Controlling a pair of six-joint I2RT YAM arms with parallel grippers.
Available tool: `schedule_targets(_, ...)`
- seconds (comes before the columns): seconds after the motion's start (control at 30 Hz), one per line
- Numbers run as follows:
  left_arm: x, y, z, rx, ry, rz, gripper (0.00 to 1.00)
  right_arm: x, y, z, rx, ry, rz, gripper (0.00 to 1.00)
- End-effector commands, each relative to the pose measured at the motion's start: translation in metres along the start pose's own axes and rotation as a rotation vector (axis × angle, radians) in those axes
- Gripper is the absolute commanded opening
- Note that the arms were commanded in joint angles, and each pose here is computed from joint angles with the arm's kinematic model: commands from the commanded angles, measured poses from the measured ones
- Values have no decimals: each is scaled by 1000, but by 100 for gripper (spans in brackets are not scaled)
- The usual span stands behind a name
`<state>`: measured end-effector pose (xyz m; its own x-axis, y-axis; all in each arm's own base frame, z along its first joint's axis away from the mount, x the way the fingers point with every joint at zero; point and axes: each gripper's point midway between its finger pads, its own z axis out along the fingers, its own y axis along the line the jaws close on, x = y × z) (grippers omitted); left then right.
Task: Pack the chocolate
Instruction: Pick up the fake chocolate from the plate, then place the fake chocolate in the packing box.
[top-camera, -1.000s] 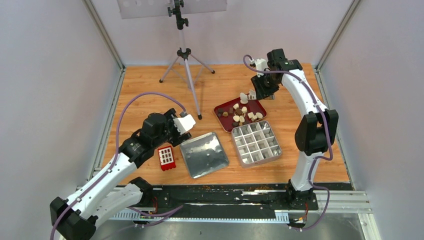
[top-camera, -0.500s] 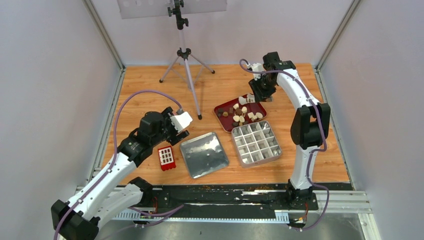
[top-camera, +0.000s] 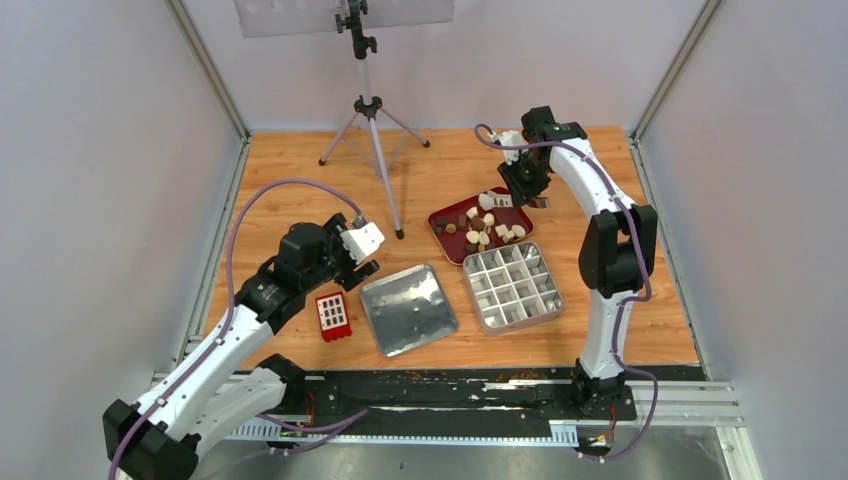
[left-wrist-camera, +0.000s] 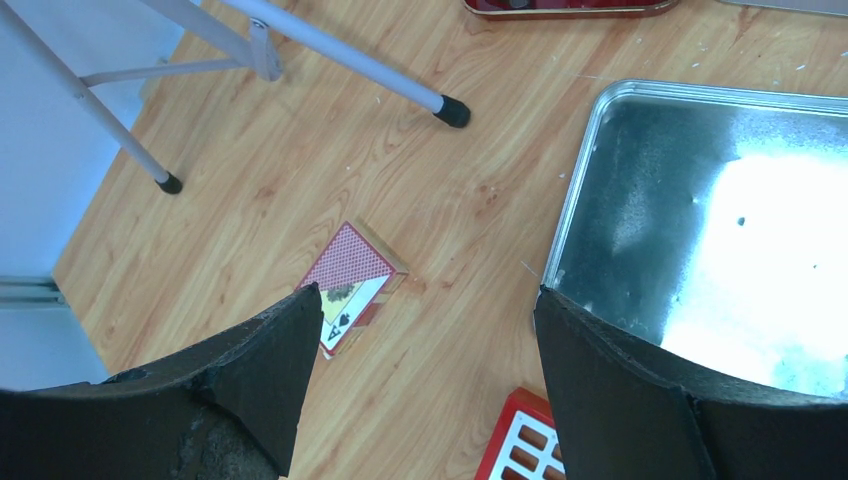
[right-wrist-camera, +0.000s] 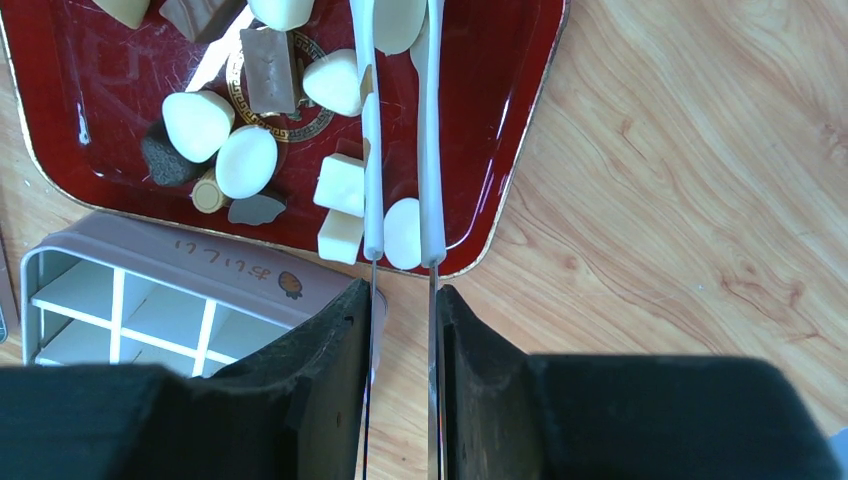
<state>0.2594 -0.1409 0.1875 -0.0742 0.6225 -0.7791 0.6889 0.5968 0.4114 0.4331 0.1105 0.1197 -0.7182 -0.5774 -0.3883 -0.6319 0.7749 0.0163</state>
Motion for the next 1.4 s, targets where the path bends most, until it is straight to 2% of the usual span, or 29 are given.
schedule_targets(0.0, -8, 0, 4, 6, -41, -31, 86, -22, 3, -65, 70, -131, -41, 22)
schedule_targets(0.2, -6, -4, 8, 22, -40, -39, 86, 4, 28, -115, 77, -179, -48, 23)
schedule_targets(0.47, -16, -1, 13, 25, -60, -66, 88, 88, 63, -136, 59, -107, -7, 23)
schedule_targets(0.6, -13, -3, 15, 32, -51, -66, 88, 111, 66, -135, 56, -81, 22, 23)
schedule_targets(0.93, -16, -6, 17, 53, -59, -71, 89, 130, 48, -117, 50, -30, 103, 24)
schedule_targets(1.23, -11, -8, 16, 53, -53, -69, 89, 123, 42, -116, 41, -35, 120, 42)
schedule_targets(1.37, -9, -8, 16, 52, -54, -71, 89, 117, 42, -121, 43, -53, 124, 37)
